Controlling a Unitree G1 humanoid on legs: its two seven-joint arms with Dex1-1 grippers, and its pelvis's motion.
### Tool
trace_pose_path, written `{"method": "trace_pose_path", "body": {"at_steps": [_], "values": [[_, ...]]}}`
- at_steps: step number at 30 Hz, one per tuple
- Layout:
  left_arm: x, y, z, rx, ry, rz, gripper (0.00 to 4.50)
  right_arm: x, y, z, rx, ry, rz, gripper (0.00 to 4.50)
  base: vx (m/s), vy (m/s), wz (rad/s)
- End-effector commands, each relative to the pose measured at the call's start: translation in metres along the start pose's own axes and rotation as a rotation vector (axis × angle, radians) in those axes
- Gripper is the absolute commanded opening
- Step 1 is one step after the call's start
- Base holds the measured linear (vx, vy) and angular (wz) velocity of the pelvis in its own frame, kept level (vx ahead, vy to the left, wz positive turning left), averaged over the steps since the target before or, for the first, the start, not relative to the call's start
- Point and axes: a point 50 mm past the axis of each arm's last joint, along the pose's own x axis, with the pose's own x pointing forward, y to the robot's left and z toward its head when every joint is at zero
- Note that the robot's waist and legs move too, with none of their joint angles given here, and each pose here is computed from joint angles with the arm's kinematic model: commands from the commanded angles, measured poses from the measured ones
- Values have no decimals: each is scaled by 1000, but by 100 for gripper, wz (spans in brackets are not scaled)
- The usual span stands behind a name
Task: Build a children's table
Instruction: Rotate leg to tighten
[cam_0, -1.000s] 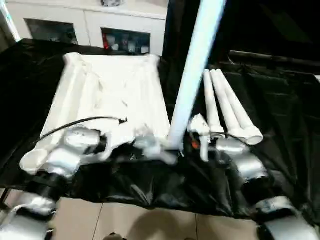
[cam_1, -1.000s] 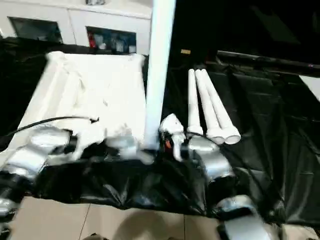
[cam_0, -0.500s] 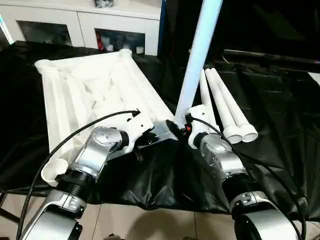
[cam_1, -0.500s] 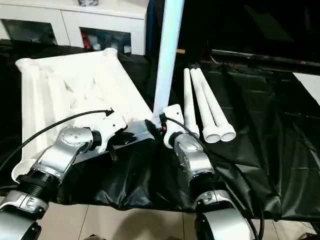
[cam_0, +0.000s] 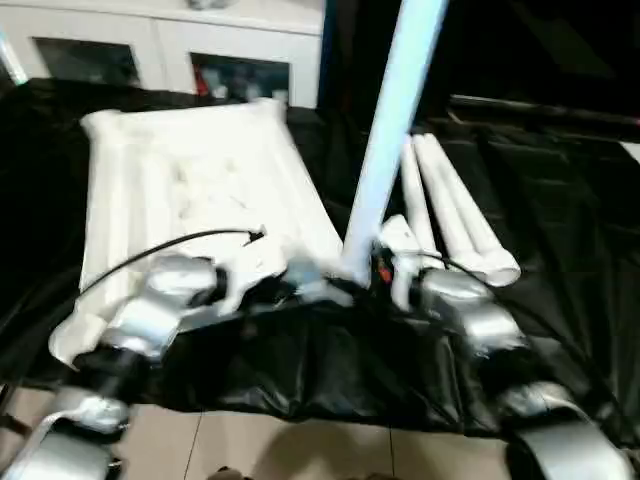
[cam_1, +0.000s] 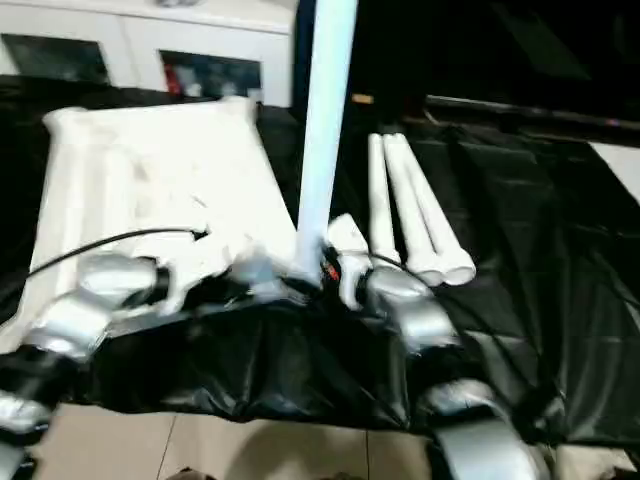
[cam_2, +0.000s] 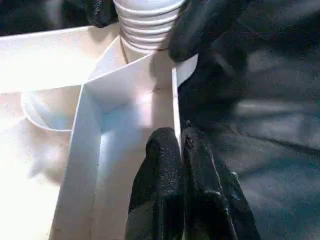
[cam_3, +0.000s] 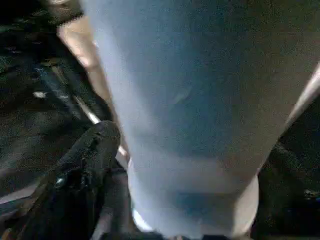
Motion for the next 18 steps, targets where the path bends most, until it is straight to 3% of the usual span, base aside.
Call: {"method": "trace_pose_path", "body": {"at_steps": [1, 9, 12, 15, 18], "values": [[9, -10, 0, 32, 14, -124, 0, 5, 13, 3, -41, 30, 173, 369, 0, 0, 0], [6, -11, -2, 46, 25, -177, 0, 6, 15, 0, -66, 81, 224, 308, 0, 0, 0], [6, -10, -2, 43, 22, -168, 0, 8, 17, 2, -36, 52, 215, 285, 0, 0, 0], [10, -6, 0, 11, 9, -111, 0, 12, 18, 1, -1, 17, 153, 277, 0, 0, 0], [19, 5, 5, -61, -9, 42, 0, 22, 10, -3, 33, -8, -53, 272, 0, 0, 0]]}}
